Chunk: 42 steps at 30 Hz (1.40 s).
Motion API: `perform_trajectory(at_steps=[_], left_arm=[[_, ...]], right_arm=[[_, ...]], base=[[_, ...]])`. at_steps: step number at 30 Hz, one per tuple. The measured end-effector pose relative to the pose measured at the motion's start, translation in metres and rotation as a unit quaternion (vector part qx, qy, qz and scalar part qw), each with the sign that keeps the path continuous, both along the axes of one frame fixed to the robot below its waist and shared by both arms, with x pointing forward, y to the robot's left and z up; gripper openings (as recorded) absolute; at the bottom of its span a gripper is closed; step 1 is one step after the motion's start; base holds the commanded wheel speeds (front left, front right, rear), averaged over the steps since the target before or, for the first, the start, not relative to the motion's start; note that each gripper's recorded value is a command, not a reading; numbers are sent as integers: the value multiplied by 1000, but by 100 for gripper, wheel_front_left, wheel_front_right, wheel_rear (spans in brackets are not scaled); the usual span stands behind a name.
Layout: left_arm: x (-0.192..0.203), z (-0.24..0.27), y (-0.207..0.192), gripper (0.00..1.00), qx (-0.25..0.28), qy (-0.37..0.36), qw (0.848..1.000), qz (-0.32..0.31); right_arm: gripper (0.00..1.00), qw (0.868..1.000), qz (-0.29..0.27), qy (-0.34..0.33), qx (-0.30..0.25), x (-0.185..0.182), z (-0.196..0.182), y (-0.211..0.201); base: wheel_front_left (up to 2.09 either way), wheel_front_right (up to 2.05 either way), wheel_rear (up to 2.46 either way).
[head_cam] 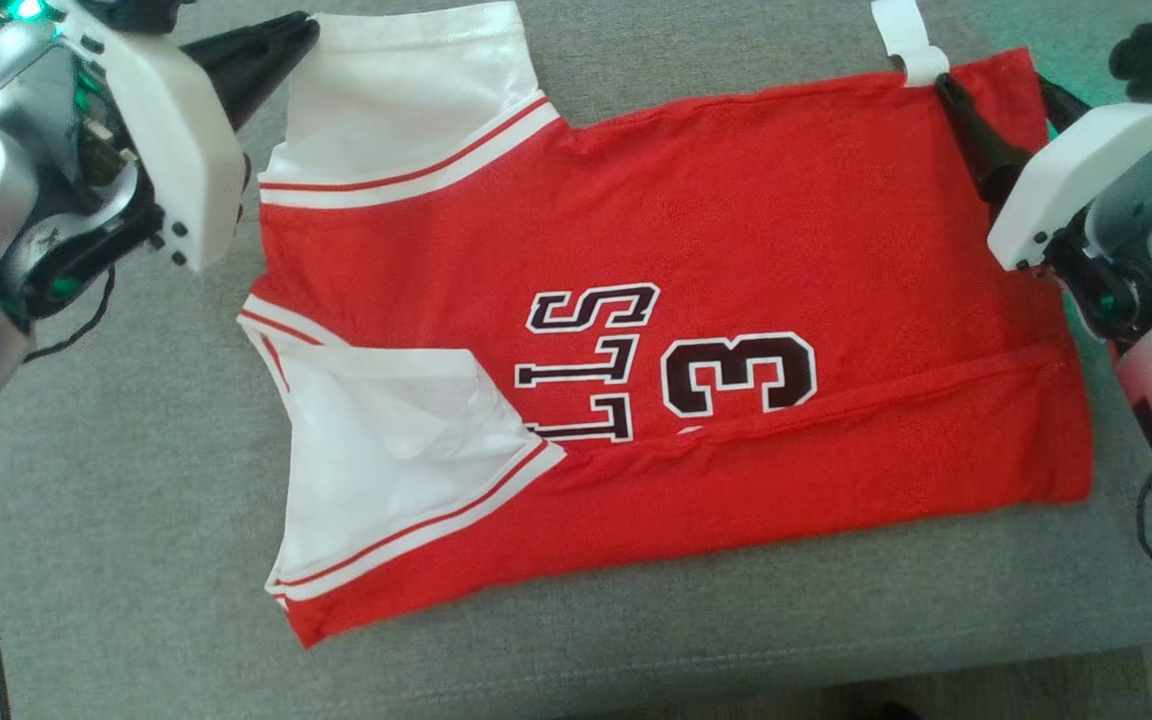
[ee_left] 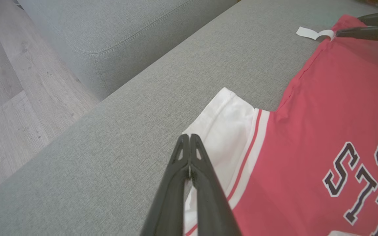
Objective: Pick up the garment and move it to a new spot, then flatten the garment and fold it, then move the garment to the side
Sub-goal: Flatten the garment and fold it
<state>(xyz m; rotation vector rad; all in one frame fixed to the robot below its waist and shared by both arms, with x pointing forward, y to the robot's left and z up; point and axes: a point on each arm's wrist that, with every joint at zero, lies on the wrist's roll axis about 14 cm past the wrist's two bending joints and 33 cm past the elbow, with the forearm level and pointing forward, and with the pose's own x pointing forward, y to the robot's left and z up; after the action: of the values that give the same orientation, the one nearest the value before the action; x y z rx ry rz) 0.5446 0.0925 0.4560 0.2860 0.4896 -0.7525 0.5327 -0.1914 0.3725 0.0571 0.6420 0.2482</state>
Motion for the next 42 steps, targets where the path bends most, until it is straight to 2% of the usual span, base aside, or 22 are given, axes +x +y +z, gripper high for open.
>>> perform_trajectory(at_steps=[5, 7, 9, 11, 12, 13, 24, 30, 36, 42], left_arm=[[-2, 1, 2, 0, 4, 0, 1000, -1], [-3, 1, 2, 0, 4, 1, 1000, -2], [-4, 2, 2, 0, 3, 1, 1000, -1], [-4, 3, 4, 0, 3, 1, 1000, 1], [-4, 3, 4, 0, 4, 1, 1000, 1], [-4, 4, 5, 0, 4, 1, 1000, 2], [-3, 7, -1, 0, -4, -9, 1000, -5], [13, 34, 3, 0, -19, -79, 997, -2], [36, 69, 14, 0, -37, -160, 986, 21], [37, 67, 19, 0, -43, -155, 986, 38]], right_arm=[[99, 1000, 5, -11, 2, 9, 6, 5], [80, 1000, 9, -17, 0, 13, 10, 7], [47, 1000, 10, -22, -3, 15, 13, 7], [25, 1000, 9, -25, -6, 15, 15, 5], [9, 1000, 9, -24, -8, 14, 15, 4], [0, 1000, 8, -23, -11, 13, 15, 2], [0, 999, -4, -39, -16, 9, 22, -10], [0, 996, -19, -85, -13, 23, 46, -18], [0, 992, -43, -115, -9, 37, 60, -32], [0, 995, -37, -90, -4, 38, 52, -24]], base=[[0, 0, 0], [0, 0, 0], [0, 0, 0], [0, 0, 0], [0, 0, 0], [0, 0, 0], [0, 0, 0], [0, 0, 0], [0, 0, 0], [0, 0, 0]])
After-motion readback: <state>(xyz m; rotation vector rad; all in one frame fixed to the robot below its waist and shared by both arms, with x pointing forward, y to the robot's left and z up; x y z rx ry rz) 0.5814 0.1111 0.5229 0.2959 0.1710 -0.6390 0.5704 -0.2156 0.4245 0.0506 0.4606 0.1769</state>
